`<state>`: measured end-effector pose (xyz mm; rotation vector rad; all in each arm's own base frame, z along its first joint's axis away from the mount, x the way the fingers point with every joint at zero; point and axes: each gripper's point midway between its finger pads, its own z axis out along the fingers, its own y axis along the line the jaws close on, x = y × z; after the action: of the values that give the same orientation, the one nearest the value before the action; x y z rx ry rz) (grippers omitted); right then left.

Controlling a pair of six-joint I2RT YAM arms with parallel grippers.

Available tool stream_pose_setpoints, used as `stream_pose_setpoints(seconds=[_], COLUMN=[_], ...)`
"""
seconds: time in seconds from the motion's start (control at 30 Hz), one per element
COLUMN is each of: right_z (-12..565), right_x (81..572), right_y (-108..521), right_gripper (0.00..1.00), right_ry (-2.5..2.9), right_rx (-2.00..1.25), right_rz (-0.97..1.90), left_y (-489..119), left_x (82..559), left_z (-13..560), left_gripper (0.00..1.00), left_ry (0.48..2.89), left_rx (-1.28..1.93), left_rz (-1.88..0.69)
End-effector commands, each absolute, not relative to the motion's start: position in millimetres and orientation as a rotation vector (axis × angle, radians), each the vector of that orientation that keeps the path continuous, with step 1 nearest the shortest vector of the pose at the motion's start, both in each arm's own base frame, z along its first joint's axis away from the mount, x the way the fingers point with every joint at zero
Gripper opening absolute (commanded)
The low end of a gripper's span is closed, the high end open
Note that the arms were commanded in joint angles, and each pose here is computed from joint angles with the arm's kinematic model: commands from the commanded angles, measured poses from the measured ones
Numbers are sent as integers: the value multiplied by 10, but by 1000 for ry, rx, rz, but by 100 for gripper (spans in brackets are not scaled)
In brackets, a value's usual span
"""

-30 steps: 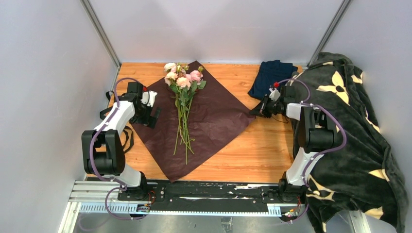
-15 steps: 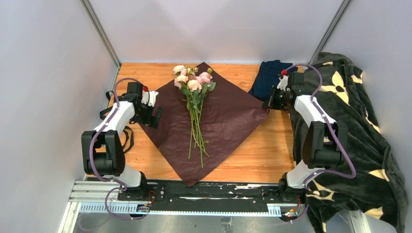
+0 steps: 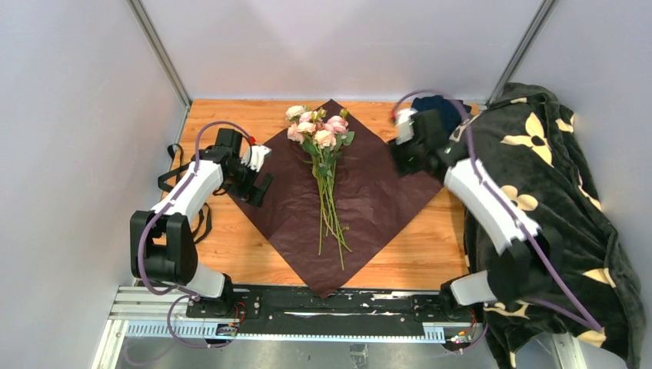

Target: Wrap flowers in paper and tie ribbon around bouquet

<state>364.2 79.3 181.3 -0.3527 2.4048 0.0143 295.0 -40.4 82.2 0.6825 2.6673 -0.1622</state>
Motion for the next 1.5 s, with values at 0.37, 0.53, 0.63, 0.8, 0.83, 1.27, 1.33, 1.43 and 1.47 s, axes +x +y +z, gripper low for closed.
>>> stream_pose_setpoints(seconds=[0.37, 0.53, 0.63, 0.8, 0.83, 1.27, 1.33, 1.43, 1.47], right_z=[799, 505, 504, 370, 319, 516, 579, 809, 923], right_x=[364, 259, 374, 417, 411, 678, 722, 919, 1029], right_y=[2925, 3090, 3241, 3423, 3440, 3487, 3489, 3533, 3553], right_gripper=[62, 61, 57, 52, 52, 0, 0, 0, 0], right_ry=[655, 624, 638, 635, 641, 864, 901, 1031, 1102], right_rx=[-2287, -2306, -2258, -2245, -2262, -2146, -2122, -1995, -1926], right_rz=[688, 634, 570, 549, 551, 465, 494, 592, 671], left_y=[-796, -790, -789, -763, -759, -730, -753, -812, -850], left_x=[2714, 2649, 2603, 2584, 2577, 2548, 2552, 2573, 2582], left_z=[1271, 1208, 1184, 1172, 1167, 1157, 1182, 1282, 1354], left_gripper=[100, 100, 100, 100, 100, 100, 100, 98, 97], left_ry=[2488, 2504, 2501, 2502, 2503, 2496, 2482, 2429, 2396], left_rx=[880, 880, 896, 902, 904, 927, 935, 958, 976], left_rz=[-323, -331, -335, -318, -316, -297, -312, -336, -347])
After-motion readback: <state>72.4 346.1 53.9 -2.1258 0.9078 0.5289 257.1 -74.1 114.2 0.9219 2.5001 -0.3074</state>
